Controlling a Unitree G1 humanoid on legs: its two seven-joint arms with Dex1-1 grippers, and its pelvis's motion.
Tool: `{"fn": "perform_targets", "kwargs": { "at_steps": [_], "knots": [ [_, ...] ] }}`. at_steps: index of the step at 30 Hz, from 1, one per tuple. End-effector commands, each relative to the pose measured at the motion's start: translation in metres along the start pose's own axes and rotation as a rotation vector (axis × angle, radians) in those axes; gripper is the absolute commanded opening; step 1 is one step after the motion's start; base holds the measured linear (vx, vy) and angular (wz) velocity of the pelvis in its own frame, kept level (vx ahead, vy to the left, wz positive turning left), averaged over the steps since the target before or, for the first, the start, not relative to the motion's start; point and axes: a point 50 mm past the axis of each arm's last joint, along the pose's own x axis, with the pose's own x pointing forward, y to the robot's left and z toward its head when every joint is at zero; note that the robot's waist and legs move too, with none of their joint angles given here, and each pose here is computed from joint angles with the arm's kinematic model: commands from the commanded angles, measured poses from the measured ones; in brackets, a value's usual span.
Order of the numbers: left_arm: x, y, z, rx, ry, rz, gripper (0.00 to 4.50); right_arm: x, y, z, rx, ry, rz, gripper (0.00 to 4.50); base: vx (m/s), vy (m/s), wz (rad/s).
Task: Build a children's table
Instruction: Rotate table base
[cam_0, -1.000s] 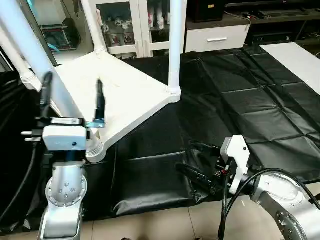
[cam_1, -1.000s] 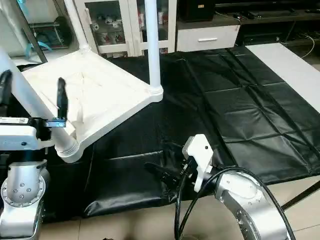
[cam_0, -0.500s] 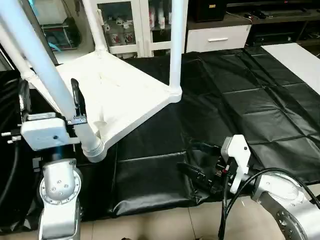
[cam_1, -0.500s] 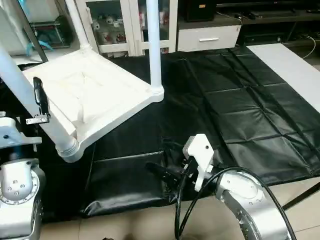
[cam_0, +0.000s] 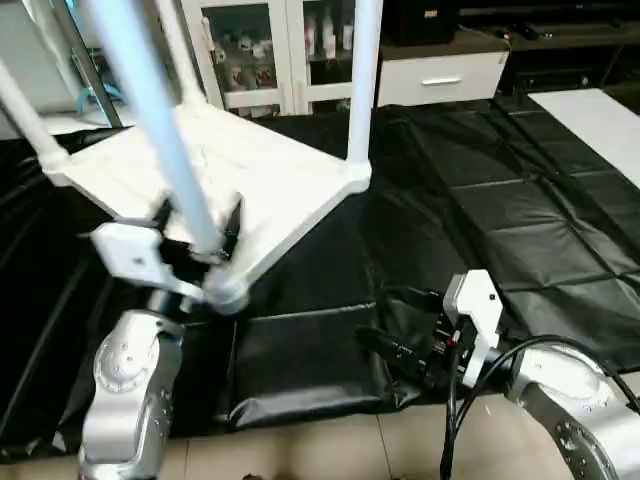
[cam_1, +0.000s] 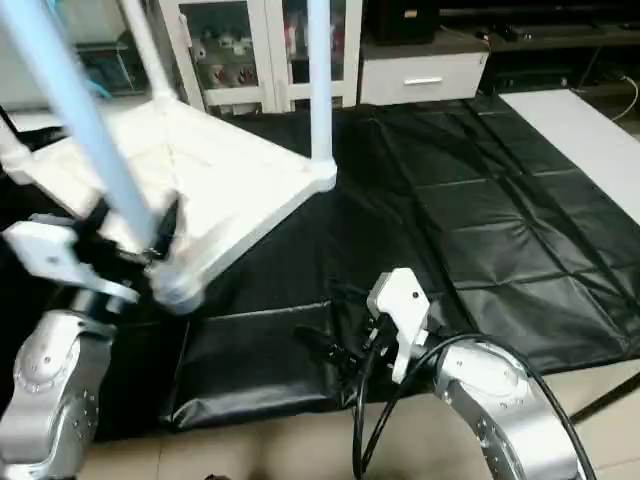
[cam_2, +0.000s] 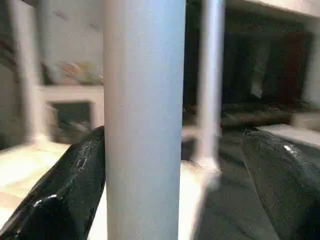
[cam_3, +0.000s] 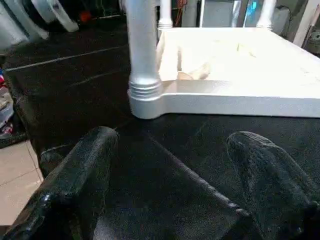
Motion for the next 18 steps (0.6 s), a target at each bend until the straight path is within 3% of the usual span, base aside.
{"fn": "perform_targets", "kwargs": {
  "at_steps": [1,5,6,10,13,18],
  "knots": [
    [0.007,-0.013,-0.012,-0.054,0.081,-0.163,4.45,0.001,-0.003,0.005,-0.029,-0.010,0.010,3.79,0.000,0.000,0.00],
    [0.025,-0.032,-0.022,-0.085,0.147,-0.377,4.45,0.002,-0.007,0.007,-0.040,-0.016,0.002,3.79,0.000,0.000,0.00],
    [0.036,-0.046,-0.024,-0.115,0.154,-0.467,4.45,0.002,-0.007,0.008,-0.045,-0.016,-0.002,3.79,0.000,0.000,0.00],
    [0.049,-0.062,-0.024,-0.134,0.148,-0.550,4.45,0.001,-0.007,0.008,-0.048,-0.018,-0.005,3.79,0.000,0.000,0.00],
    [0.067,-0.087,-0.024,-0.152,0.136,-0.661,4.45,-0.001,-0.008,0.008,-0.050,-0.016,-0.010,3.79,0.000,0.000,0.00],
    [0.086,-0.107,-0.033,-0.061,0.165,-0.720,4.45,-0.005,-0.008,0.008,-0.059,-0.005,-0.027,3.79,0.000,0.000,0.00]
  ]
}}
